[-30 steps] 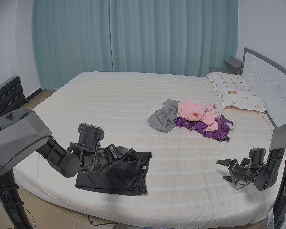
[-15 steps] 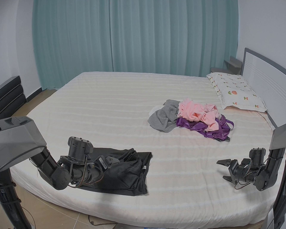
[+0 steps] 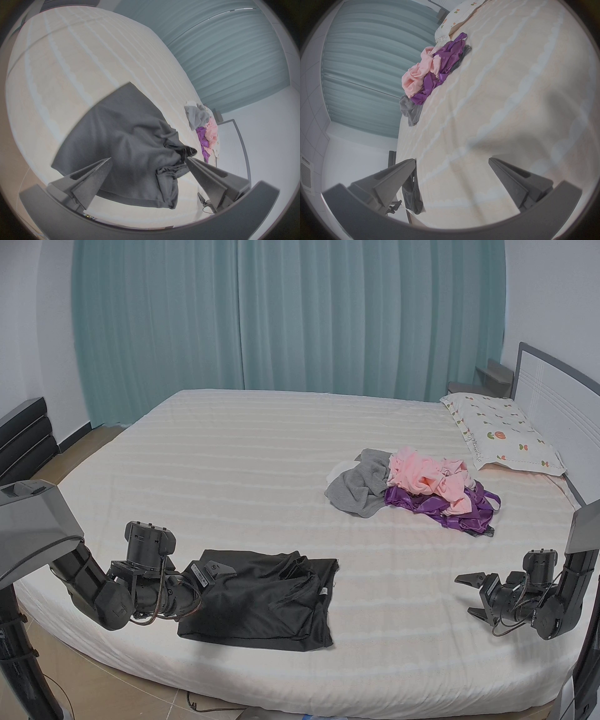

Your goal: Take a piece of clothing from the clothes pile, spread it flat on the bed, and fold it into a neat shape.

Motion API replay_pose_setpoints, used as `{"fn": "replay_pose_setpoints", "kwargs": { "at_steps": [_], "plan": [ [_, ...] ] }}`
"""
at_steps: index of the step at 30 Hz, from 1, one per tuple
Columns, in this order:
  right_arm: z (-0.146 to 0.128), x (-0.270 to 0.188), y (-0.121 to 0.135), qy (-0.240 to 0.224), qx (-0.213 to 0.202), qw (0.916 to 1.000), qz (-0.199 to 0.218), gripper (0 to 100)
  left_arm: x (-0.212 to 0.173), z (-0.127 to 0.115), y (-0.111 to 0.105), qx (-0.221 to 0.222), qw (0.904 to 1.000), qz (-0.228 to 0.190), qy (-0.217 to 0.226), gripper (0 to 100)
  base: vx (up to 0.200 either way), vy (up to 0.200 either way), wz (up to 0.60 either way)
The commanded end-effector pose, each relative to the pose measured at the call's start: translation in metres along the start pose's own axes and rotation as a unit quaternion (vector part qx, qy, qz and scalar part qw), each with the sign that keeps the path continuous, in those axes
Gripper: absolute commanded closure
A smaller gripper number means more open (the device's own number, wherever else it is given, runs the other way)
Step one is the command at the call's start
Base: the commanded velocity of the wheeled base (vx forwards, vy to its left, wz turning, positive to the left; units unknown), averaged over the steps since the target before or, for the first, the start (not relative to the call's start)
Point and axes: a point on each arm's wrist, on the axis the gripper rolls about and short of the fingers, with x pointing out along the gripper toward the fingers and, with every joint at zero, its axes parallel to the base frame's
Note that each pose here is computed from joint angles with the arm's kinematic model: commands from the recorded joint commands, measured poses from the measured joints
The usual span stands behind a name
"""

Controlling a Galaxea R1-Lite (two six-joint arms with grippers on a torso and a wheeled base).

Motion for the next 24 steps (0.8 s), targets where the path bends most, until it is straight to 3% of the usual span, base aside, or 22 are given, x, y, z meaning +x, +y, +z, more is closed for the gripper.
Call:
{"fn": "replay_pose_setpoints", "kwargs": {
  "at_steps": [1, 12, 24],
  "plan": [
    [0.000, 0.001, 0.000, 0.000, 0.000, 1.0000, 0.001, 0, 0.000, 0.000, 0.000, 0.000, 1.0000, 0.001, 0.001, 0, 0.000, 0.200, 0.00],
    [0.000, -0.007, 0.013, -0.010, -0.015, 0.9997, 0.017, 0, 0.002, 0.000, 0.001, -0.001, 1.0000, 0.001, 0.003, 0, 0.000, 0.200, 0.00],
    [-0.051, -0.015, 0.066, -0.013, -0.101, 0.9941, 0.039, 0, 0.006, -0.001, 0.004, -0.001, 0.9999, 0.001, 0.011, 0, 0.000, 0.200, 0.00]
  ]
}}
